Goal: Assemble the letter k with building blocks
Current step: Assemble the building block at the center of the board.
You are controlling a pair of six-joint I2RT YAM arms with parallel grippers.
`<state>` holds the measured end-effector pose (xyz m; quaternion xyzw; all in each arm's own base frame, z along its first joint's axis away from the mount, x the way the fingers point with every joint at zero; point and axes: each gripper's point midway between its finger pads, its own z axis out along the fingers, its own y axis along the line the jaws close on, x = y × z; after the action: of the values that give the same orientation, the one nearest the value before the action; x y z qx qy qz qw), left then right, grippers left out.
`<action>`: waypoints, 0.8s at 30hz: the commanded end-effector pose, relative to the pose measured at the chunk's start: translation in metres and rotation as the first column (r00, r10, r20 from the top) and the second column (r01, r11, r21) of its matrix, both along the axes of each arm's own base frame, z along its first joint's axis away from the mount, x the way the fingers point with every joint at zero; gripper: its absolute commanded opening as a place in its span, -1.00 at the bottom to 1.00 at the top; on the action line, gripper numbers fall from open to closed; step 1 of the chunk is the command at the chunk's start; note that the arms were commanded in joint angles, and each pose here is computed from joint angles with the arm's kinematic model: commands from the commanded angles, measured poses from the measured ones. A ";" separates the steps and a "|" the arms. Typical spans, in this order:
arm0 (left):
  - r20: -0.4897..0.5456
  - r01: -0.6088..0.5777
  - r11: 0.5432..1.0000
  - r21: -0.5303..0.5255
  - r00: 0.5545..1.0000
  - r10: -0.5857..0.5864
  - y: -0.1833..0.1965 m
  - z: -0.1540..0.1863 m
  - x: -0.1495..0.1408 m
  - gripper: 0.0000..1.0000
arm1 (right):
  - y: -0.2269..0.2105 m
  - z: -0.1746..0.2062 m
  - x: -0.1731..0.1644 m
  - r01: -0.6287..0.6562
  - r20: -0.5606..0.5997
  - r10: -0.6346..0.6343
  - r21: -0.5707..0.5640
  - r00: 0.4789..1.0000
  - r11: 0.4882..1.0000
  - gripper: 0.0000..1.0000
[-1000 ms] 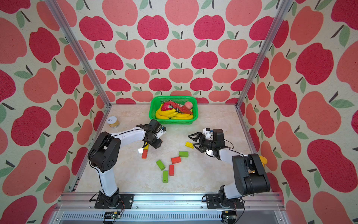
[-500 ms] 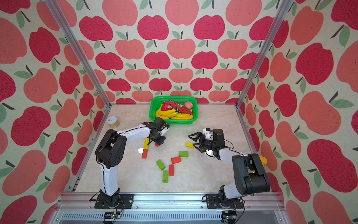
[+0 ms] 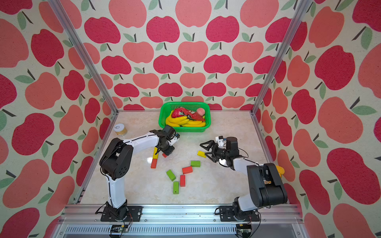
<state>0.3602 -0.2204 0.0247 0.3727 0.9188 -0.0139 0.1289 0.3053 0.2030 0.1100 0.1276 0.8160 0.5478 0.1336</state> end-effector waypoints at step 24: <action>0.010 0.054 0.997 0.057 0.998 -0.055 0.012 -0.002 0.010 -0.33 | 0.004 0.001 0.003 -0.014 0.004 0.014 0.007 1.000 1.000 0.99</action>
<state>0.3602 -0.2104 0.0247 0.3957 0.9107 -0.0025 0.1185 0.3052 0.2030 0.1058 0.1309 0.8176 0.5458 0.1286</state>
